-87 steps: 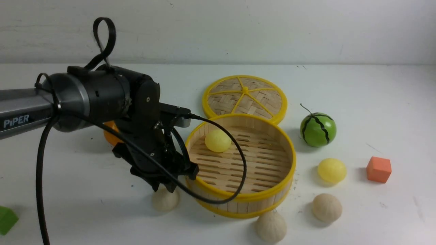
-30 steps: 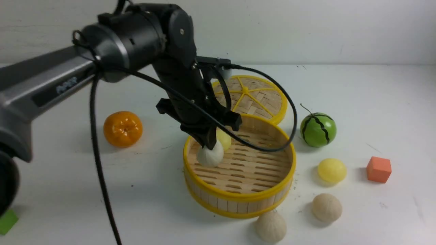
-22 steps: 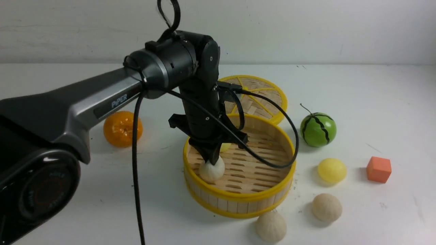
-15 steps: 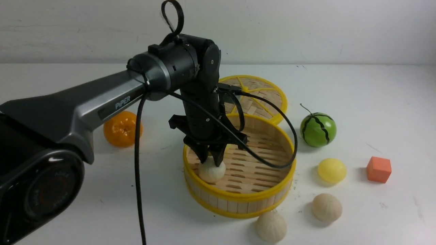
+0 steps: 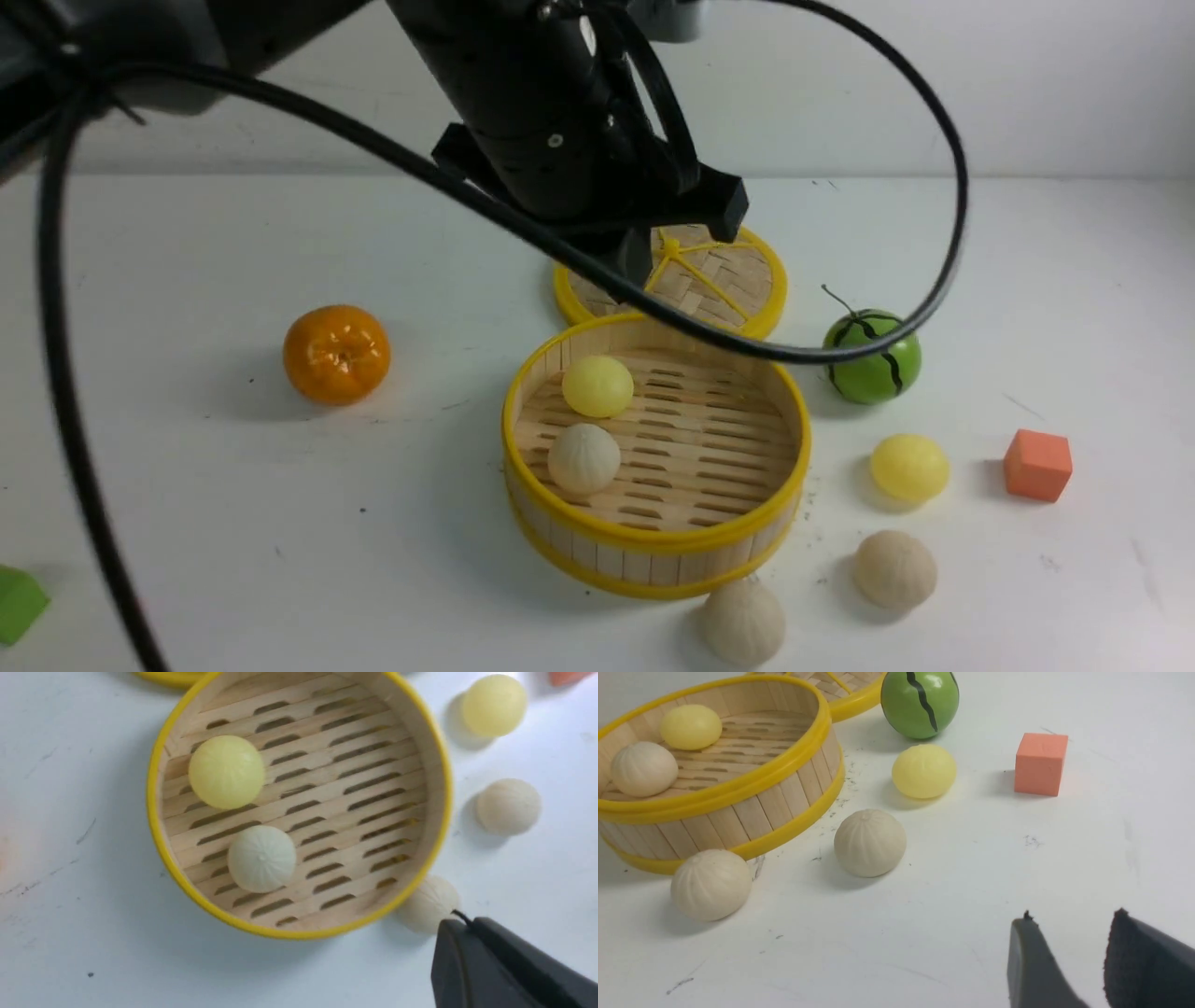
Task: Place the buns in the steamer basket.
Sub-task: Use the right arm to grab a steamed stuffed bun
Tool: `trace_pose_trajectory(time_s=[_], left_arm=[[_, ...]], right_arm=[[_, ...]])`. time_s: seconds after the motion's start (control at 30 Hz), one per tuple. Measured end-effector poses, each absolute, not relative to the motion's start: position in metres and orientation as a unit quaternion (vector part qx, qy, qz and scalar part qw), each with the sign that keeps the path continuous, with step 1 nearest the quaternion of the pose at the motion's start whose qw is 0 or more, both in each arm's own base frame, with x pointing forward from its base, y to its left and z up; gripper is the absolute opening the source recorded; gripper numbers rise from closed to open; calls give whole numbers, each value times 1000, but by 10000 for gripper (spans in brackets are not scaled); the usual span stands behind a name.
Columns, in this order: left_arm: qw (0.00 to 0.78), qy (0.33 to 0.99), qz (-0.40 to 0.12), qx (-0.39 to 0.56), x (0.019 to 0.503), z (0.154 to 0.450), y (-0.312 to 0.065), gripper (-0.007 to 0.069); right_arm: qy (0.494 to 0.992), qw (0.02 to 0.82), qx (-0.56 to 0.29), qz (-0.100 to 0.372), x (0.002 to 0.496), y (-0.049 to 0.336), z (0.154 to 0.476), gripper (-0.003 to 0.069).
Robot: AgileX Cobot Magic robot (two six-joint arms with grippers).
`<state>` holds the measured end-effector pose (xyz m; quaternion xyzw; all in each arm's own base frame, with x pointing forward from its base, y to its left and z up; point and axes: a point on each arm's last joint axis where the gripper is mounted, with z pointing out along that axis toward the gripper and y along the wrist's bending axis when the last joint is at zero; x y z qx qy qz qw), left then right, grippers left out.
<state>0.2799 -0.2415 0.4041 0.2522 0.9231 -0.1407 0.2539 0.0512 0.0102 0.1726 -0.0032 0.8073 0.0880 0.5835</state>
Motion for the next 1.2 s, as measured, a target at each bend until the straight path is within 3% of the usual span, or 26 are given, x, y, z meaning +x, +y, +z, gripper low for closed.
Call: trace_pose_trajectory(time_s=[0.13,0.3,0.43,0.7,0.83,0.97,1.03,1.2], left_arm=[[253,911,-153,289,224,411,-234,-13],[316,871,-212,310,162,401,-211,-13],[363,844,-246,308,140,375,-191,-13],[473,773,-328,266,93,296,-126,-13],[516,736,-363,246,73,276,-99,-13],[536,716,-379,238,61,260,-82,-13],[543,709,-384,235,54,248,-73,-13],[553,699,-391,232,49,243,-67,-13]], right_arm=[[807,583,-3,88,51,10,173,239],[807,583,-3,88,51,10,173,239],[807,583,-3,88,51,10,173,239],[808,584,-6,84,51,10,173,239],[807,584,-1,90,51,10,173,239],[800,580,48,149,51,14,174,241],[772,574,128,242,52,17,178,241],[687,575,250,367,54,17,192,241]])
